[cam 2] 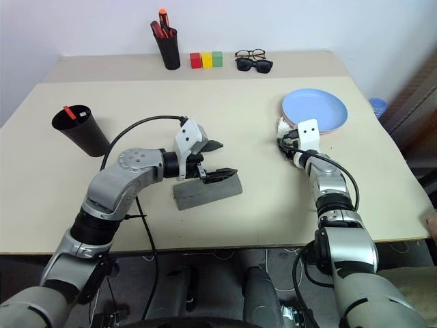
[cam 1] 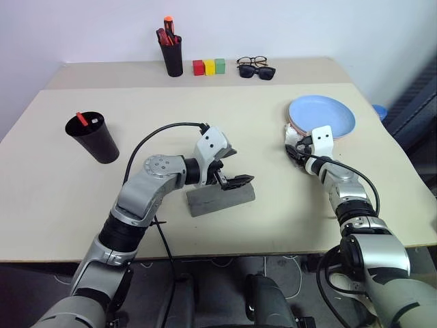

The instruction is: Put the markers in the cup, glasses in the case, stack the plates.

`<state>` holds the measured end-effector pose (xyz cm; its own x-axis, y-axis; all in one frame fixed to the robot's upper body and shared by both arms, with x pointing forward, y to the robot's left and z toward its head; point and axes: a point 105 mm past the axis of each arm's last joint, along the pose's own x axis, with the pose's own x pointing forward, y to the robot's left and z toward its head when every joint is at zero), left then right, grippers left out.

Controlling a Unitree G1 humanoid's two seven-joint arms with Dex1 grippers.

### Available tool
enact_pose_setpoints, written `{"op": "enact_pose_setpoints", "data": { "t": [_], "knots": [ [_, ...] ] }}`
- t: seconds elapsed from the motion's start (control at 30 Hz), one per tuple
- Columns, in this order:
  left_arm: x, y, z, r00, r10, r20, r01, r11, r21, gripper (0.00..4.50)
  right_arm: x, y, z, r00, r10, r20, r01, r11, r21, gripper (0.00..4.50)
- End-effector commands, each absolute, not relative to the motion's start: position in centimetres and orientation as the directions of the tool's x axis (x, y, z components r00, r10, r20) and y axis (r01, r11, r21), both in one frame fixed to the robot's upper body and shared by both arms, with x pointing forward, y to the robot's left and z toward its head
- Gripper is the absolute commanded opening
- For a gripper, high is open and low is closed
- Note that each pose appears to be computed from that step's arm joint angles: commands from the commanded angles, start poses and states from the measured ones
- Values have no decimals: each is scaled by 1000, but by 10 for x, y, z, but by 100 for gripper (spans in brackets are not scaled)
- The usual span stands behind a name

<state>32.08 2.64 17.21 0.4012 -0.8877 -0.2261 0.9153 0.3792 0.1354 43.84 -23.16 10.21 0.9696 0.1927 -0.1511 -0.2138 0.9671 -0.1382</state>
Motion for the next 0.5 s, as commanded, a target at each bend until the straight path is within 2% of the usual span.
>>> {"op": "enact_pose_setpoints", "data": {
  "t": [0.03, 0.1, 0.23, 0.5],
  "knots": [
    [315, 24, 185, 376, -907, -187, 923, 350, 162, 450, 444, -232, 115, 978, 177, -111, -193, 969, -152, 111],
    [315, 24, 186, 376, -908, -186, 923, 349, 161, 450, 444, -233, 115, 979, 171, -107, -186, 971, -151, 3],
    [315, 22, 185, 373, -909, -183, 924, 347, 160, 450, 443, -236, 123, 984, 166, -70, -175, 972, -158, 3],
    [315, 13, 185, 359, -918, -165, 930, 337, 149, 450, 437, -217, 192, 927, 335, 172, -310, 938, -158, 3]
  ]
}}
